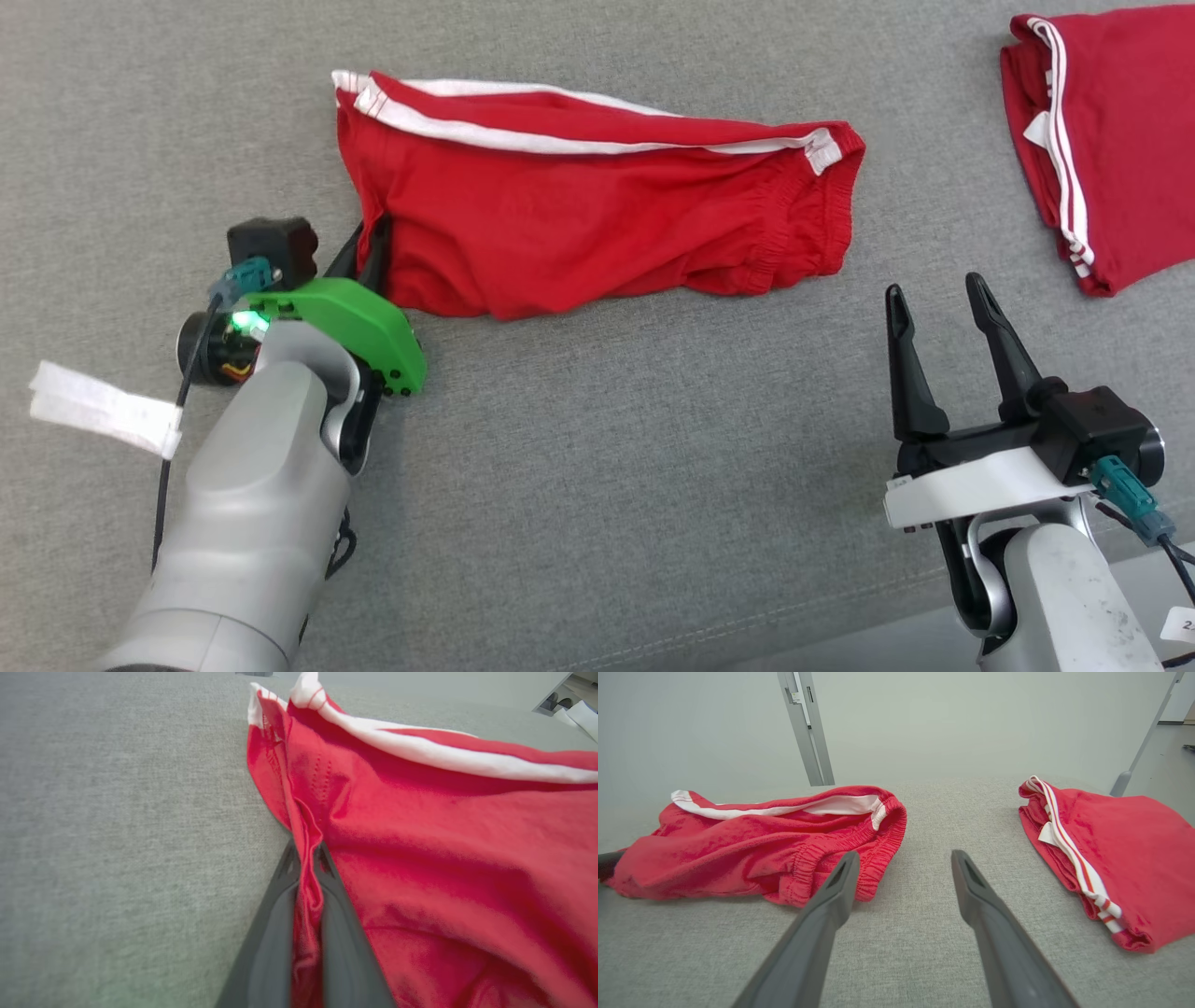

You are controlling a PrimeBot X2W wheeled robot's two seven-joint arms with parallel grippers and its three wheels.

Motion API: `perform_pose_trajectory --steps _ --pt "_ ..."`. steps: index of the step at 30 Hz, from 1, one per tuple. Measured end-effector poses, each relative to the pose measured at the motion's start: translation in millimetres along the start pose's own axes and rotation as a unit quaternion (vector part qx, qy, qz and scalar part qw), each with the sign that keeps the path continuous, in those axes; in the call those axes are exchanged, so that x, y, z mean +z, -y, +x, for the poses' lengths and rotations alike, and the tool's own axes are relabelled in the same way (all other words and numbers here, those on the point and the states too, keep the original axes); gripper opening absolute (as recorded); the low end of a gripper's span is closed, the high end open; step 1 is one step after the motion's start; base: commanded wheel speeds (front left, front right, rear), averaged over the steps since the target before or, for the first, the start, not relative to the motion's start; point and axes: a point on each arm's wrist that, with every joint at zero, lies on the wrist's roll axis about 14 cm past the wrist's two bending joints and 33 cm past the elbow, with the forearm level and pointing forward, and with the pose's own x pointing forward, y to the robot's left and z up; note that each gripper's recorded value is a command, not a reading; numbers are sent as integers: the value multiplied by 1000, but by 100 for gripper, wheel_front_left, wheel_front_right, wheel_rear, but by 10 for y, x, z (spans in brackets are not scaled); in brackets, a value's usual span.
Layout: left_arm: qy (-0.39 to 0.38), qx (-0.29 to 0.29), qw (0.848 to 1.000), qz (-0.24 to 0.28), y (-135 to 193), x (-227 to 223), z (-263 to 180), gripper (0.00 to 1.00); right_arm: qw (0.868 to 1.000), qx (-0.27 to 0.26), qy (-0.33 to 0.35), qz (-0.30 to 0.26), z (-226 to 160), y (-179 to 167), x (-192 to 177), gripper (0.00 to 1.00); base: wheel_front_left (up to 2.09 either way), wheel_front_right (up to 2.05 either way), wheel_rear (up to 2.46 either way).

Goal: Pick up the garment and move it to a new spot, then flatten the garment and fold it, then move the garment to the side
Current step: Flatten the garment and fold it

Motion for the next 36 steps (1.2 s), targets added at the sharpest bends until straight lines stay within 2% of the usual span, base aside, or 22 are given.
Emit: perform_pose_trajectory --steps 6,16,18,25,31,36 --pt "19 34 999 -18 -153 -49 -343 0 1000 13 10 3 -39 -96 82 100 0 0 0" --pt "55 69 995 -43 -175 -52 -825 0 999 25 32 6 -126 -194 284 100 0 0 0" --pt "75 66 994 -35 -163 68 -872 100 999 25 36 7 -154 -194 318 100 0 0 0" --pt "148 67 987 -11 -168 469 -1042 100 999 27 36 9 -198 -207 379 100 0 0 0" --pt "246 64 967 17 -107 929 -1414 100 998 21 51 11 -215 -168 505 100 0 0 0" --pt "285 66 955 38 -79 1043 -1741 100 999 24 40 18 -214 -195 479 100 0 0 0"
